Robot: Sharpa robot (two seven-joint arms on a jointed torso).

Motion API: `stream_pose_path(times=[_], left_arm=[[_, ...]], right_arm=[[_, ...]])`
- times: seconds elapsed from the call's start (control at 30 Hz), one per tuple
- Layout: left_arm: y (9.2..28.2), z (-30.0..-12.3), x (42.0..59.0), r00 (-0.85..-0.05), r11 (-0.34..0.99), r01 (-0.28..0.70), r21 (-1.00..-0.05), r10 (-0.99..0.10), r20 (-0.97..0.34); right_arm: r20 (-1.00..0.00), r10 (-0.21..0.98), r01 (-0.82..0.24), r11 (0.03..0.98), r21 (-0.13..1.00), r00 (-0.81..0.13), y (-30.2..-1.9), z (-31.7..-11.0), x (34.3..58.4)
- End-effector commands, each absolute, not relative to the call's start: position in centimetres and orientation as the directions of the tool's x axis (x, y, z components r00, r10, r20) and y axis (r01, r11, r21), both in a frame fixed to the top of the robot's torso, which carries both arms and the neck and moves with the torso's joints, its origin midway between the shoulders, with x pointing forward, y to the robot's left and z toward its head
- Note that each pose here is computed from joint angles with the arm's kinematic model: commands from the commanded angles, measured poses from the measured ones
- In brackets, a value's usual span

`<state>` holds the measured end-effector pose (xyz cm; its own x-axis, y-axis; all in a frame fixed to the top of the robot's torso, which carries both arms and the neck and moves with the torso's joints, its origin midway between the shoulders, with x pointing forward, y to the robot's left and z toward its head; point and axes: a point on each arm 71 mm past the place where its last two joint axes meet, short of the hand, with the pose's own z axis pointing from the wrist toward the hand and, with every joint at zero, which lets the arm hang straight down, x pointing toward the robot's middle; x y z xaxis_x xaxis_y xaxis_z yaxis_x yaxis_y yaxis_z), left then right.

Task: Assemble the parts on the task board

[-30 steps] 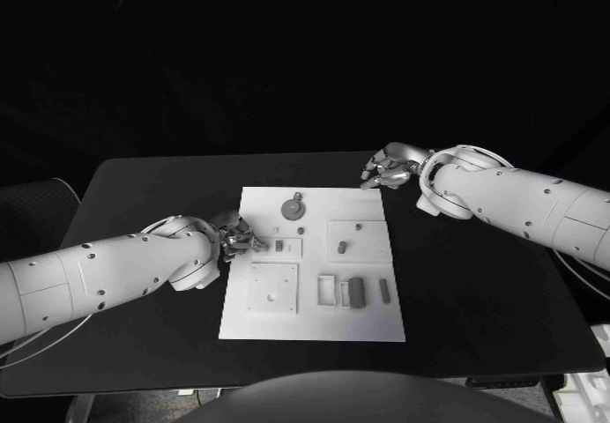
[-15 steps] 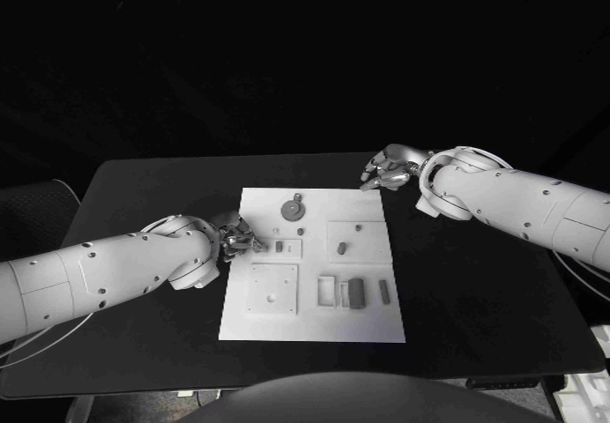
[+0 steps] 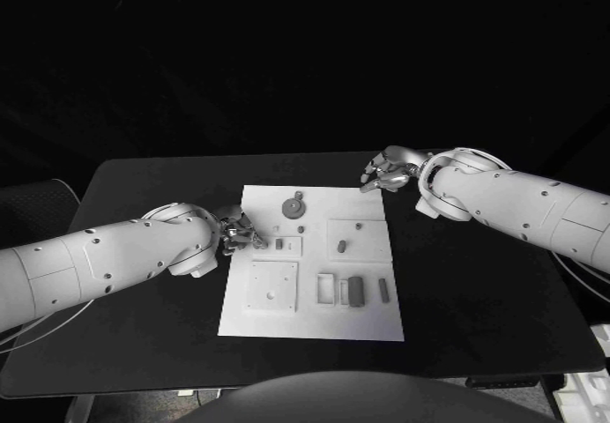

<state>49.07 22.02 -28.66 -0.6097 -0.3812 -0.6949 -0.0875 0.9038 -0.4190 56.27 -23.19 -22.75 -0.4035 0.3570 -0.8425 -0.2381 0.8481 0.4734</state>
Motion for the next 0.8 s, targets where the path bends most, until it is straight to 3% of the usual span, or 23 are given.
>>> stream_pose_path(times=[0.03, 0.8], left_arm=[[22.0, -28.5, 49.5, -0.675, 0.887, -0.125, -0.445, -0.405, -0.617], [22.2, -25.5, 51.0, -0.756, 0.906, -0.214, -0.366, -0.391, -0.525]], right_arm=[[-0.838, 0.349, -0.243, 0.846, 0.474, -0.420, -23.0, -22.9, 56.2], [-0.836, 0.347, -0.243, 0.846, 0.475, -0.425, -22.8, -23.0, 56.2]])
